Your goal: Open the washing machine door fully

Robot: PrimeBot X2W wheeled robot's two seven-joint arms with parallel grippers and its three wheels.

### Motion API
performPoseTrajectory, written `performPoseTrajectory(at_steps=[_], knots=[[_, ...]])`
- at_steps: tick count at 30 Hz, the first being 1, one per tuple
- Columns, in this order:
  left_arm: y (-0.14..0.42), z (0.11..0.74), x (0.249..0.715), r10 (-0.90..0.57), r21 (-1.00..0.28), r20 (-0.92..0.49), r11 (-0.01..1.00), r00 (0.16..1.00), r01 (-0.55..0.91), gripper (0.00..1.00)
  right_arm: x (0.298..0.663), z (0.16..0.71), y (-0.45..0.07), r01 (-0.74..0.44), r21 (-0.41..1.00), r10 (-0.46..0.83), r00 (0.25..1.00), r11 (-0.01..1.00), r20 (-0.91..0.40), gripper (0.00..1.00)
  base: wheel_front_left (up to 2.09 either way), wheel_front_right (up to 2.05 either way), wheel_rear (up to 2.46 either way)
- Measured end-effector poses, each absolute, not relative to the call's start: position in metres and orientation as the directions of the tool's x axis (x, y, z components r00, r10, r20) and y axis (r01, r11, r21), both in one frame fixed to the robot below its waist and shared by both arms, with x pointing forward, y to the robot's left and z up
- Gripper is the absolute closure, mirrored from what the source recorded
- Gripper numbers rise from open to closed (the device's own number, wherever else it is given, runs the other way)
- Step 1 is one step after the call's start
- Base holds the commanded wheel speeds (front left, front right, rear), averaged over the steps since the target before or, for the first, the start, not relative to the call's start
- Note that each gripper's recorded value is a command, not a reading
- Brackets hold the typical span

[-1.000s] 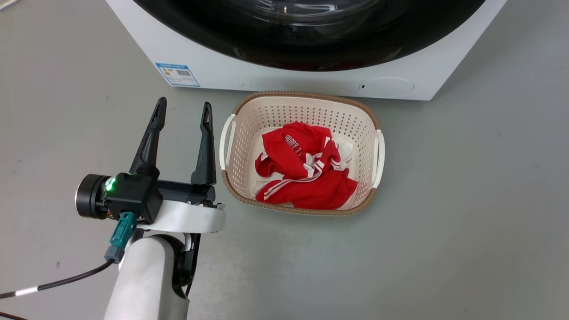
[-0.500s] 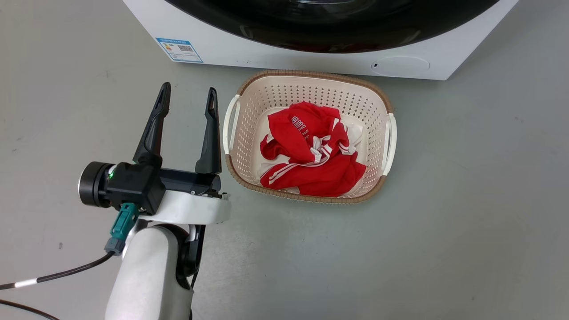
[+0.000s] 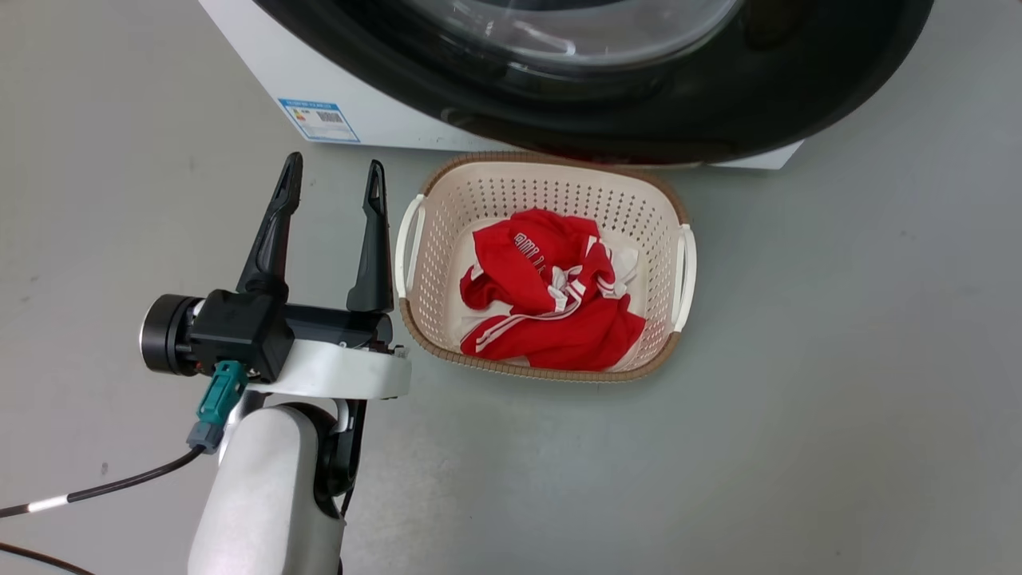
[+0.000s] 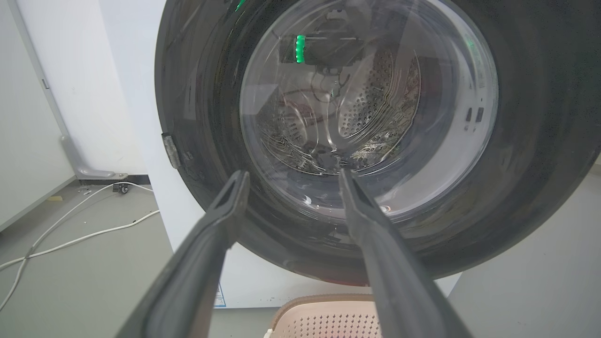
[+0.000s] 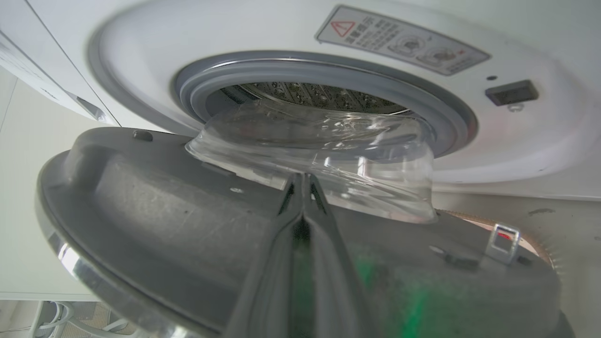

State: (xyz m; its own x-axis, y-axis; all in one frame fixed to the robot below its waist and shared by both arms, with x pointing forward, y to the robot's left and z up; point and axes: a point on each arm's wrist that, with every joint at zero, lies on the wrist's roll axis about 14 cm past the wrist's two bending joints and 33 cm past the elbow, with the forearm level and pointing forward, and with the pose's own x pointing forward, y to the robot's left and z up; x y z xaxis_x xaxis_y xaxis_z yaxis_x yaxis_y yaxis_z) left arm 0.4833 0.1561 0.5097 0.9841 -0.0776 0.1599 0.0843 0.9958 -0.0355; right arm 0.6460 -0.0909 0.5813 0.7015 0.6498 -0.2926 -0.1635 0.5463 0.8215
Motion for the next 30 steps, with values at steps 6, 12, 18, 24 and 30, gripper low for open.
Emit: performPoseTrajectory(at_steps=[6,12,18,24,30], knots=[[0.156,0.525,0.475,-0.089,-0.014,0.186,0.996,0.978,0.093,0.00,0.616,0.581,-0.084,-0.169,0.836,0.698,0.648,0.522,-0.305,1.00,0.00,0.00,0.00],[0.157,0.532,0.455,-0.094,-0.004,0.188,0.995,0.978,0.097,0.00,0.576,0.587,-0.065,-0.189,0.861,0.758,0.586,0.472,-0.287,1.00,0.00,0.00,0.00],[0.158,0.545,0.434,-0.097,-0.001,0.208,0.995,0.973,0.099,0.00,0.534,0.592,-0.050,-0.213,0.877,0.809,0.522,0.431,-0.271,1.00,0.00,0.00,0.00],[0.156,0.551,0.419,-0.107,0.014,0.219,0.994,0.970,0.106,0.00,0.506,0.593,-0.038,-0.234,0.885,0.845,0.468,0.402,-0.260,1.00,0.00,0.00,0.00],[0.153,0.548,0.410,-0.116,0.011,0.207,0.993,0.971,0.116,0.00,0.479,0.586,-0.006,-0.251,0.910,0.906,0.354,0.331,-0.232,1.00,0.00,0.00,0.00]])
